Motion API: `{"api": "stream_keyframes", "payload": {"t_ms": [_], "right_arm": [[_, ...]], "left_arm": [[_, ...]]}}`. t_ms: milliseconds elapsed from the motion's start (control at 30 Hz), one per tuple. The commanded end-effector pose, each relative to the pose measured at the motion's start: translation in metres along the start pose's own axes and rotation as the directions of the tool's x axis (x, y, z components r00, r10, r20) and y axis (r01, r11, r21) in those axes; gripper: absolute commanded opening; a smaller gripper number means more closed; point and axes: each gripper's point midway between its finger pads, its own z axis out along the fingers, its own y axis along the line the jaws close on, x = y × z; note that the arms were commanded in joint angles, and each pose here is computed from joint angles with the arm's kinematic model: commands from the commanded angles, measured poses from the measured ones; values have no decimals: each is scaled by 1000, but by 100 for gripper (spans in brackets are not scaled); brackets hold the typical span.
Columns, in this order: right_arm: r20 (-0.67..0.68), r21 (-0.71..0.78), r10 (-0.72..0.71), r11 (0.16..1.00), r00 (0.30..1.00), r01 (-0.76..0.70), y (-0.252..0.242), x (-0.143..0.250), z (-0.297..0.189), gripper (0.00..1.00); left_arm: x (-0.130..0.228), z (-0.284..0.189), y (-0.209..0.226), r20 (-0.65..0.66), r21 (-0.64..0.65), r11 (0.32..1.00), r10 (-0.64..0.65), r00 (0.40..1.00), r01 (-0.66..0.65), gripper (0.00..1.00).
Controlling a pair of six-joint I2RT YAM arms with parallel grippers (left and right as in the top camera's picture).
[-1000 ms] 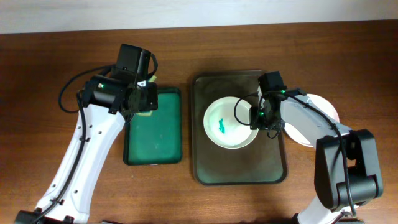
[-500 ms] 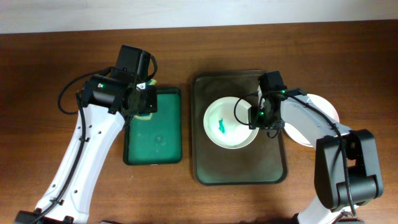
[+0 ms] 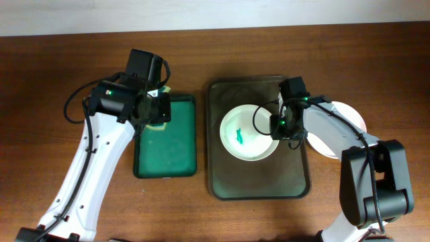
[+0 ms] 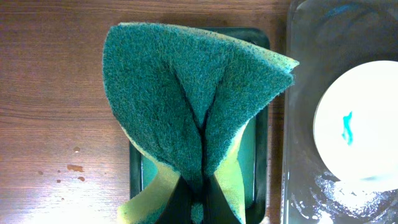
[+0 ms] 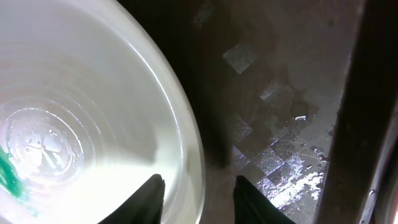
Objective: Clean dirty plates on tray and stack at the side
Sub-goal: 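Dip the sponge into the green water tray with the left gripper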
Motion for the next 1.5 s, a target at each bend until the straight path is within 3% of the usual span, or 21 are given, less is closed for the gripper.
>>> {"api": "stream_keyframes", "payload": {"t_ms": [0, 233, 367, 1067, 1267, 1467], "right_arm": [[-2, 2, -1, 1000, 1000, 1, 1, -8, -8, 37], [-14, 5, 0, 1000, 1000, 0, 1, -8, -13, 42], [-19, 5, 1, 1000, 1000, -1, 1, -7, -12, 37], [-48, 11, 3, 1000, 999, -2, -1, 2, -10, 37], [-51, 12, 4, 1000, 999, -3, -1, 2, -12, 31], [-53, 12, 3, 1000, 999, -3, 1, -2, -19, 32]], "left_arm": [[0, -8, 2, 16, 10, 1000, -9, 1000, 9, 0], [0, -8, 2, 15, 9, 1000, -9, 1000, 9, 0], [5, -8, 3, -2, 4, 1000, -7, 1000, 7, 0], [6, -7, 4, -7, -1, 1000, -6, 1000, 6, 0], [13, 0, 5, -30, -8, 1000, -3, 1000, 3, 0], [13, 5, 5, -32, -8, 1000, 5, 999, -5, 0]]}}
